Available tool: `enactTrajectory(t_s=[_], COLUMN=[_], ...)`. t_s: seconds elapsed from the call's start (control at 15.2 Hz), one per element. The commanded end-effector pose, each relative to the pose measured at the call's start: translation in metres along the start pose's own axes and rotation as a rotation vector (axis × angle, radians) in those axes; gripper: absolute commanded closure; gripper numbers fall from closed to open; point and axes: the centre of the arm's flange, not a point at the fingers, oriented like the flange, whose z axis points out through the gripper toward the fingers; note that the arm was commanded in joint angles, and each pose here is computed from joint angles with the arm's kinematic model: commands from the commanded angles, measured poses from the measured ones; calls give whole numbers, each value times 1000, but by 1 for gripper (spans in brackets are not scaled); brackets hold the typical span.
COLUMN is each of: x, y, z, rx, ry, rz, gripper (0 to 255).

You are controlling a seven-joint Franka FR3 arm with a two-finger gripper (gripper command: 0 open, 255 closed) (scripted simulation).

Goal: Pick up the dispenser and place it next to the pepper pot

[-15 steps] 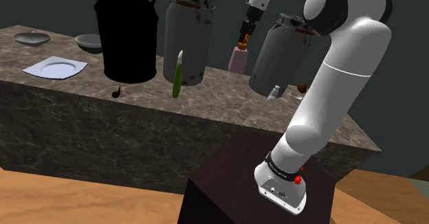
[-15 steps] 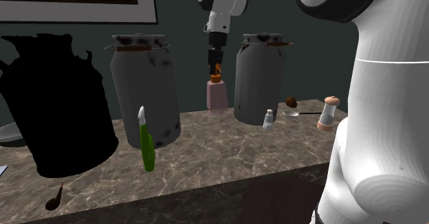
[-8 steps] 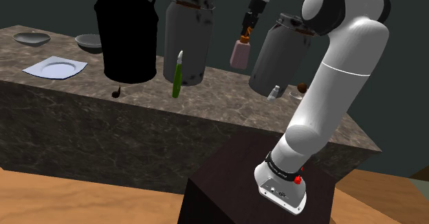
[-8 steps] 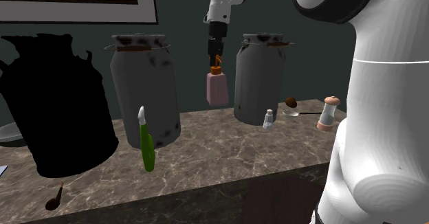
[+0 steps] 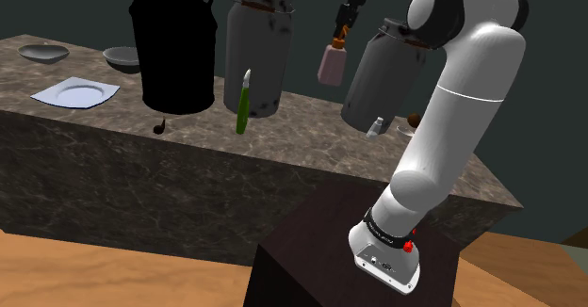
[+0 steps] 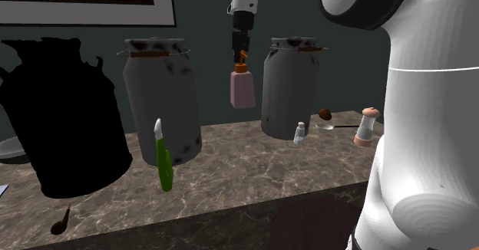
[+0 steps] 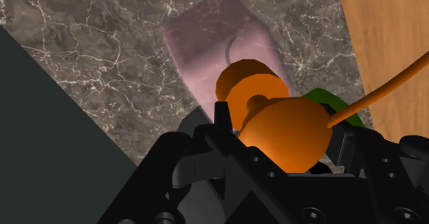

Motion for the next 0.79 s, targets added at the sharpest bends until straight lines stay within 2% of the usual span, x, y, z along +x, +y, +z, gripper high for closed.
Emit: enactTrajectory(t_s=[0.0,0.73], x=[1,4], y=[-1,-10], z=[-11,-65], rx=[0,0], ry=[0,0], rz=[0,0], gripper=[255,255])
